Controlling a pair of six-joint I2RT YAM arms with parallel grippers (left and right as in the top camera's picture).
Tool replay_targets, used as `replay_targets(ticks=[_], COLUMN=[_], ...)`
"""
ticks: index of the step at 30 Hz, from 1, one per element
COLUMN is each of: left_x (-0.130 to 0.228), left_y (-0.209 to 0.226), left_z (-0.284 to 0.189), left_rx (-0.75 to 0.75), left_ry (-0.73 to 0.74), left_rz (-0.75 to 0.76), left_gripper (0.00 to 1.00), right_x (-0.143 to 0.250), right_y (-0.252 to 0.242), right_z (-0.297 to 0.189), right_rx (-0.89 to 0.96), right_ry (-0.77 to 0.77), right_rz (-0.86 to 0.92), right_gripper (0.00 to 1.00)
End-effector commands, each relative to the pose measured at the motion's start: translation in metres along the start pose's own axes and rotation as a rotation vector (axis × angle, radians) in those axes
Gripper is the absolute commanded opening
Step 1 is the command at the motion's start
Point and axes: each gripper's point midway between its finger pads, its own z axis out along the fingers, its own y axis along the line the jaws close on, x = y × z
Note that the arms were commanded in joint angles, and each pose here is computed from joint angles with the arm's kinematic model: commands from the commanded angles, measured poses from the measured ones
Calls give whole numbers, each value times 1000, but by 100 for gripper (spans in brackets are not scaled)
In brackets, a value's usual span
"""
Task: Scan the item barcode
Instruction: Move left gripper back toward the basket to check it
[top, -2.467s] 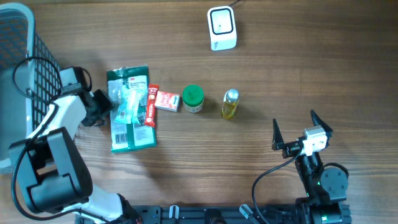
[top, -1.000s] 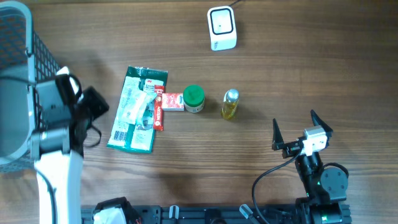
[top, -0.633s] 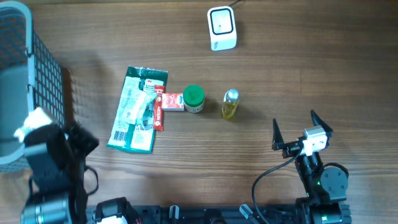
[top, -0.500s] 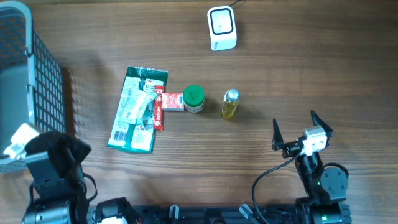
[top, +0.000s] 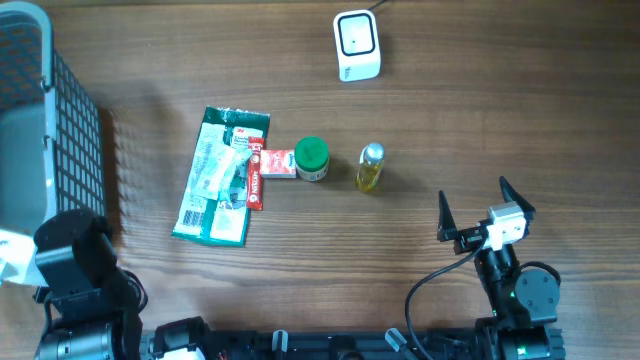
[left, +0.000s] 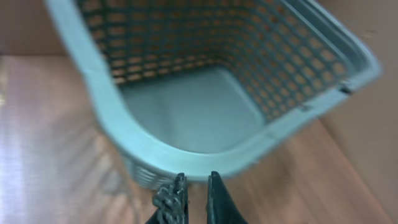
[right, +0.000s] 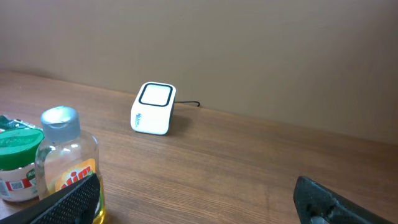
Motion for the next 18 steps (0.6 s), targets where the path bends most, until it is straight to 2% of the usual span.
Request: replay_targets(ticks=[1,7,12,18], left_x=[23,32,46,25], left_y=[-31,-34,-37,-18], left_z=[-3,8,31,42], left_rx=[177,143,53,-101], left_ry=[135,172,217,89], left_rz=[69,109,169,188], left_gripper=[4,4,4,4], right_x=[-2,-2,-2,-2], right_y=[1,1,1,1], right_z=[0,0,0,0], right_rx=[-6,-6,-6,-6], right_ry=[-12,-12,-12,-12], right_rz=[-7,-7,-7,-7], right_gripper=[100,100,100,100])
